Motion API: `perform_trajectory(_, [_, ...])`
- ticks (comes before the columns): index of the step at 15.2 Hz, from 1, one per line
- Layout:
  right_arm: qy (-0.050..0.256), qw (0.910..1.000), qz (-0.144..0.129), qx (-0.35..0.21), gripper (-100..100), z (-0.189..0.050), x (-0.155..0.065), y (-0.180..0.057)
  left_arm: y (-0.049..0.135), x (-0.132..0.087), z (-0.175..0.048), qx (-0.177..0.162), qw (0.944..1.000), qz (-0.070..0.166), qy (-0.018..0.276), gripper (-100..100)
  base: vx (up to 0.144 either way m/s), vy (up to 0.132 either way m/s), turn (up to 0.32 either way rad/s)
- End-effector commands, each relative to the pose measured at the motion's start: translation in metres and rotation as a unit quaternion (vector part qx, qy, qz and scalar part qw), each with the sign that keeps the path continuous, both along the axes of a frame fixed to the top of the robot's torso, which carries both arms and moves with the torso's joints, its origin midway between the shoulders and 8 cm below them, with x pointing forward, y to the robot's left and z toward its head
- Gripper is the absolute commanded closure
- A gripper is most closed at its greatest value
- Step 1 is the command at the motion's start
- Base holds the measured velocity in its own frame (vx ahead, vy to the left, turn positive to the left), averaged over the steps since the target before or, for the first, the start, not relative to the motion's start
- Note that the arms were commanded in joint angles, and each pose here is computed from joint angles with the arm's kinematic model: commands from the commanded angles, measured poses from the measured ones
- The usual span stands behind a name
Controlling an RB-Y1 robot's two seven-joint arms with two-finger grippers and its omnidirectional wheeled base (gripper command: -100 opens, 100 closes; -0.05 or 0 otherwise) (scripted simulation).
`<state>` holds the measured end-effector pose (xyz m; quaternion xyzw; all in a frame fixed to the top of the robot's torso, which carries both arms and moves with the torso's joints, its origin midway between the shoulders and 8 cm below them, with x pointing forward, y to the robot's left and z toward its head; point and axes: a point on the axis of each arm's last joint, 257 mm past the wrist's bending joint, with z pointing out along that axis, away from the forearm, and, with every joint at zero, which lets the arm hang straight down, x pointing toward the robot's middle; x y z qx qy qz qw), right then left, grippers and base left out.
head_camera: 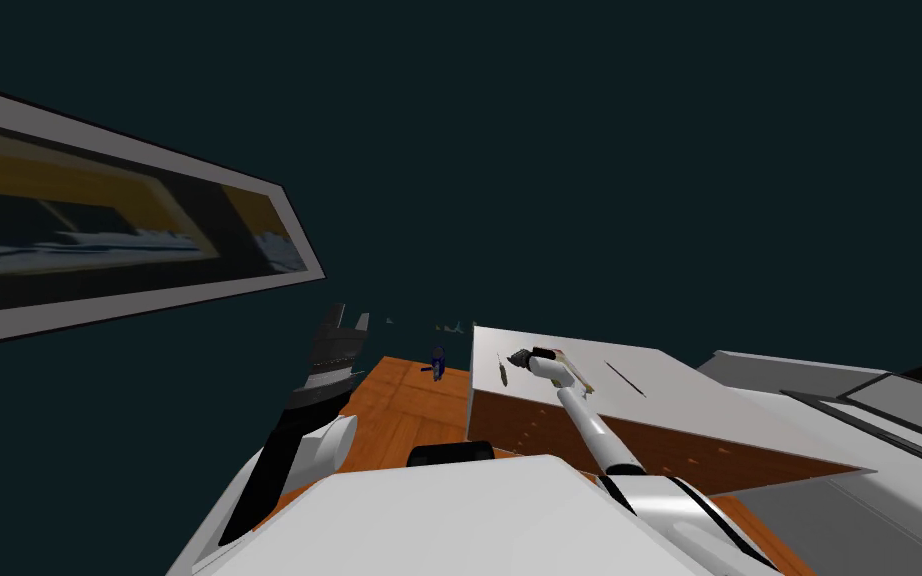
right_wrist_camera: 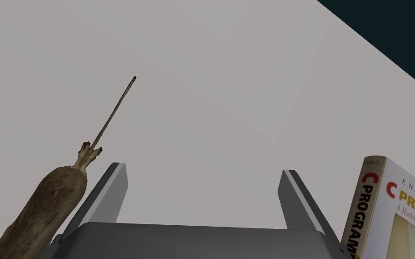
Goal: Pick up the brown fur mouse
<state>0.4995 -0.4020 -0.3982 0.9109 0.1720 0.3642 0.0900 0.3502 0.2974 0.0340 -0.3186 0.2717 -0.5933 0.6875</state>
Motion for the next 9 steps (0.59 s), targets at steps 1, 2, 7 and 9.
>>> perform_trajectory(1, [0.015,0.9998,-0.007,0.012,-100,-0.006,-0.004,0.001,0.0,0.0,0.0,0.0,1.0,0.0,0.0,0,0.018,0.052,-0.01])
perform_trajectory(2, [0.036,0.9985,-0.022,0.035,-100,-0.013,-0.007,0.002,0.0,0.0,0.0,0.0,1.0,0.0,0.0,0,0.019,0.053,-0.018])
perform_trajectory(7, [0.08,0.9925,-0.05,0.078,-100,-0.025,-0.017,0.007,0.0,0.0,0.0,0.0,1.0,0.0,0.0,0,0.029,0.064,-0.034])
perform_trajectory(9, [0.099,0.9884,-0.063,0.096,-100,-0.03,-0.021,0.009,0.0,0.0,0.0,0.0,1.0,0.0,0.0,0,0.02,0.066,-0.027])
